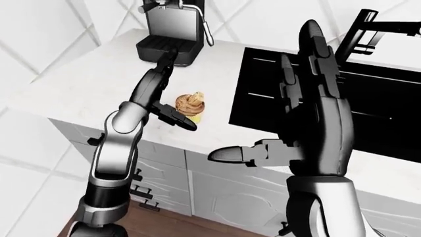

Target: Pick up the bowl with cake and place it on the tray. Pick up the cupcake and place it on the tray.

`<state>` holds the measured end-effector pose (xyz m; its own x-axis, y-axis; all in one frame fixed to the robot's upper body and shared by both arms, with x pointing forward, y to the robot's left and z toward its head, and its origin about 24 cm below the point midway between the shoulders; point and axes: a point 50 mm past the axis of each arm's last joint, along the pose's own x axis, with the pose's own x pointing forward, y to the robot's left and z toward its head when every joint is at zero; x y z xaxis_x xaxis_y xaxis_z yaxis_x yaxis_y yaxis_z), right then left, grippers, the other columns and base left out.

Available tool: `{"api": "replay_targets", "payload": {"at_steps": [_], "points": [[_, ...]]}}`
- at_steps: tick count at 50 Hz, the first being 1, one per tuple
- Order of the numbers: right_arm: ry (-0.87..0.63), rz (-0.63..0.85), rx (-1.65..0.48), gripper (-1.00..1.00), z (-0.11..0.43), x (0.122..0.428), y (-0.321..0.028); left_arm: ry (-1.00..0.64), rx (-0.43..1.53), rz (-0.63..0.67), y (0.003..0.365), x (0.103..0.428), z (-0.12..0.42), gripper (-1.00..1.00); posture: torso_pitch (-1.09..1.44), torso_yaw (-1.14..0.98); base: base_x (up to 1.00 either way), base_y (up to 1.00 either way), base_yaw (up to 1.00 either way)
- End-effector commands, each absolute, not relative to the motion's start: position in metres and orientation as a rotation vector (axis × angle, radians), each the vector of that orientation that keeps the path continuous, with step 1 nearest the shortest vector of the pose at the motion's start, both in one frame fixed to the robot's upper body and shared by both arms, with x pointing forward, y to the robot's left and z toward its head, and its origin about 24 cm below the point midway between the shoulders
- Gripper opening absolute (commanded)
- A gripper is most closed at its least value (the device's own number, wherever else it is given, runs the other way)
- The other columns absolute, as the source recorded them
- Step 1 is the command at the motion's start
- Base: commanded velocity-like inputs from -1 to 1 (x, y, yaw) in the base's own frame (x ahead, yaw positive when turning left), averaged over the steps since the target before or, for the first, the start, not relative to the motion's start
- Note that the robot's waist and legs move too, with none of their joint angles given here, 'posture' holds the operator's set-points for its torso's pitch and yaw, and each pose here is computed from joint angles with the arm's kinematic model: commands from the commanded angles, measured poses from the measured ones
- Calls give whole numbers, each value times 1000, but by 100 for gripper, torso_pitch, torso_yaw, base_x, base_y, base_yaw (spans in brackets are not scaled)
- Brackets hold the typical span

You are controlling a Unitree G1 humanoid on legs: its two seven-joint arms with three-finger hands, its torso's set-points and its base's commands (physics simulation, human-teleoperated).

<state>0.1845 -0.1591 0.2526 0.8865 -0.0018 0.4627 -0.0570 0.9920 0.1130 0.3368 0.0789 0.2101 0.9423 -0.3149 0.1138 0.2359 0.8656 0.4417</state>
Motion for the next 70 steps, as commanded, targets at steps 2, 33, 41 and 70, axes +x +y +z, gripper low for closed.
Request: {"api": "replay_targets", "payload": {"at_steps": [2, 33, 41, 70], "points": [[-545, 25, 127, 100, 261, 180, -161, -286, 443, -289, 74, 333, 230, 100, 0, 0, 0, 0, 0], [-542, 19, 132, 100, 259, 180, -162, -213, 504, -323, 66, 343, 200, 100, 0, 0, 0, 0, 0], [-542, 19, 133, 100, 259, 180, -162, -200, 512, -337, 63, 345, 194, 76, 0, 0, 0, 0, 0], [-543, 19, 134, 100, 259, 180, -162, -203, 517, -353, 59, 342, 191, -78, 0, 0, 0, 0, 0]]}}
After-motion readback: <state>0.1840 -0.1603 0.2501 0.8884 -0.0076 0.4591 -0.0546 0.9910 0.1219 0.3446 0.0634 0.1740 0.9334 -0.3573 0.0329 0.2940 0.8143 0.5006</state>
